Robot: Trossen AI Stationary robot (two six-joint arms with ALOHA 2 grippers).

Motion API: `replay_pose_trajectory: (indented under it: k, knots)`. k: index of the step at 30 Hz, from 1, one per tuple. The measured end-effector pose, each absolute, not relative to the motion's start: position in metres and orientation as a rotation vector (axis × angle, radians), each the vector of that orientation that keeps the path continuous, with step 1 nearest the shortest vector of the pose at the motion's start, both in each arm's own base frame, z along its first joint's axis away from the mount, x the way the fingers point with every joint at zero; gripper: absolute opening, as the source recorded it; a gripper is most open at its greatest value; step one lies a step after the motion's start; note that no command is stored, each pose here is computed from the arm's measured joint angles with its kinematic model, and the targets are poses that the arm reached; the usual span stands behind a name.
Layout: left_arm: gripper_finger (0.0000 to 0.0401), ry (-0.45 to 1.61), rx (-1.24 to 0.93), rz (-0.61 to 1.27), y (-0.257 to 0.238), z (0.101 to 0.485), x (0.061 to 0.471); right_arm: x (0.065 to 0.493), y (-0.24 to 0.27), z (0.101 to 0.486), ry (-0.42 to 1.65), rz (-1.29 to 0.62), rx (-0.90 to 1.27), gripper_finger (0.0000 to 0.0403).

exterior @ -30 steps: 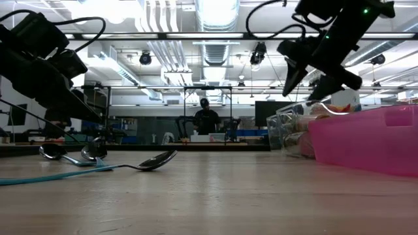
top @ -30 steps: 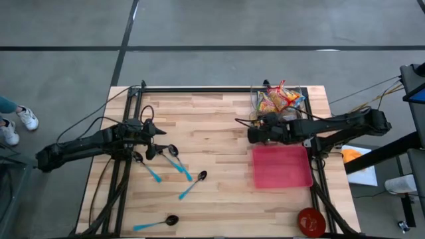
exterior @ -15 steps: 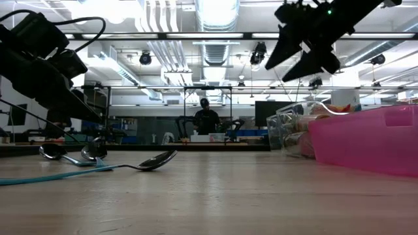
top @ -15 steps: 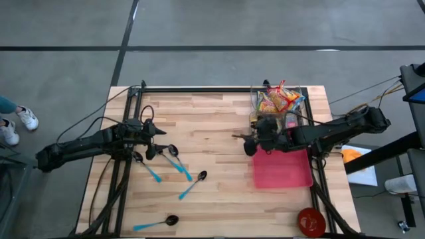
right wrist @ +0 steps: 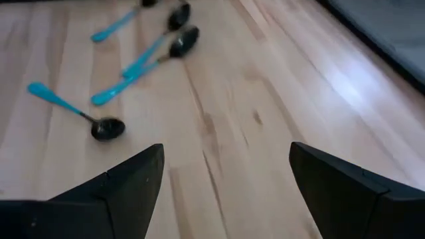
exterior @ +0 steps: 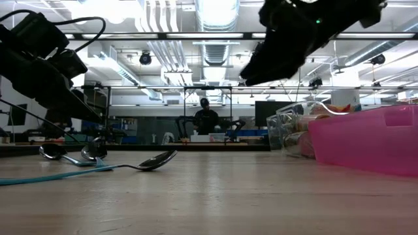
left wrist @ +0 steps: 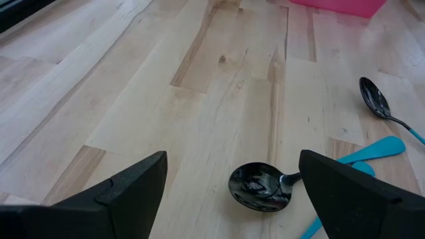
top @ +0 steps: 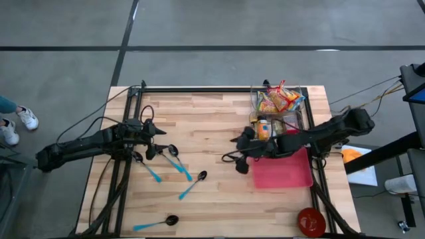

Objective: Pick & Place Food Item
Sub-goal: Put the blue spoon into the red bin

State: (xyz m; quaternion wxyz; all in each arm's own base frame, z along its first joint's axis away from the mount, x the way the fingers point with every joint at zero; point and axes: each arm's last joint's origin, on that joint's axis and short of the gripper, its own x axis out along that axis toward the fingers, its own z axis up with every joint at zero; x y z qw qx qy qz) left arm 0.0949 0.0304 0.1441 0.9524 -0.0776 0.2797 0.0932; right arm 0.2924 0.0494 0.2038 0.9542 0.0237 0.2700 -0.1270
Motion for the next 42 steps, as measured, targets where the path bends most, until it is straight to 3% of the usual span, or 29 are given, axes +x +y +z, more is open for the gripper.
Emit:
replay_pose_trajectory:
  k: [3, 7, 10, 15, 21, 29, 42]
  knots:
    - [0.0345, 0.568, -0.158, 0.189, 0.03, 0.144, 0.095, 0.305, 0.052, 0.197, 0.488, -0.198, 0.05, 0.032]
    - [0.0345, 0.568, -0.158, 0.19, 0.03, 0.144, 0.095, 0.322, 0.043, 0.194, 0.418, -0.192, 0.311, 0.032]
    - [0.0345, 0.568, -0.158, 0.189, 0.03, 0.144, 0.095, 0.336, 0.035, 0.189, 0.436, -0.197, 0.528, 0.032]
    - [0.0345, 0.568, -0.157, 0.189, 0.03, 0.144, 0.095, 0.357, 0.038, 0.179, 0.523, -0.129, 0.647, 0.032]
    - [0.0345, 0.568, -0.158, 0.189, 0.03, 0.144, 0.095, 0.383, 0.041, 0.167, 0.677, -0.175, 0.684, 0.032]
    - [0.0345, 0.568, -0.157, 0.189, 0.03, 0.144, 0.095, 0.415, 0.054, 0.158, 0.762, -0.068, 0.708, 0.032]
    - [0.0345, 0.568, -0.157, 0.19, 0.03, 0.144, 0.095, 0.419, 0.07, 0.132, 0.822, -0.133, 0.747, 0.032]
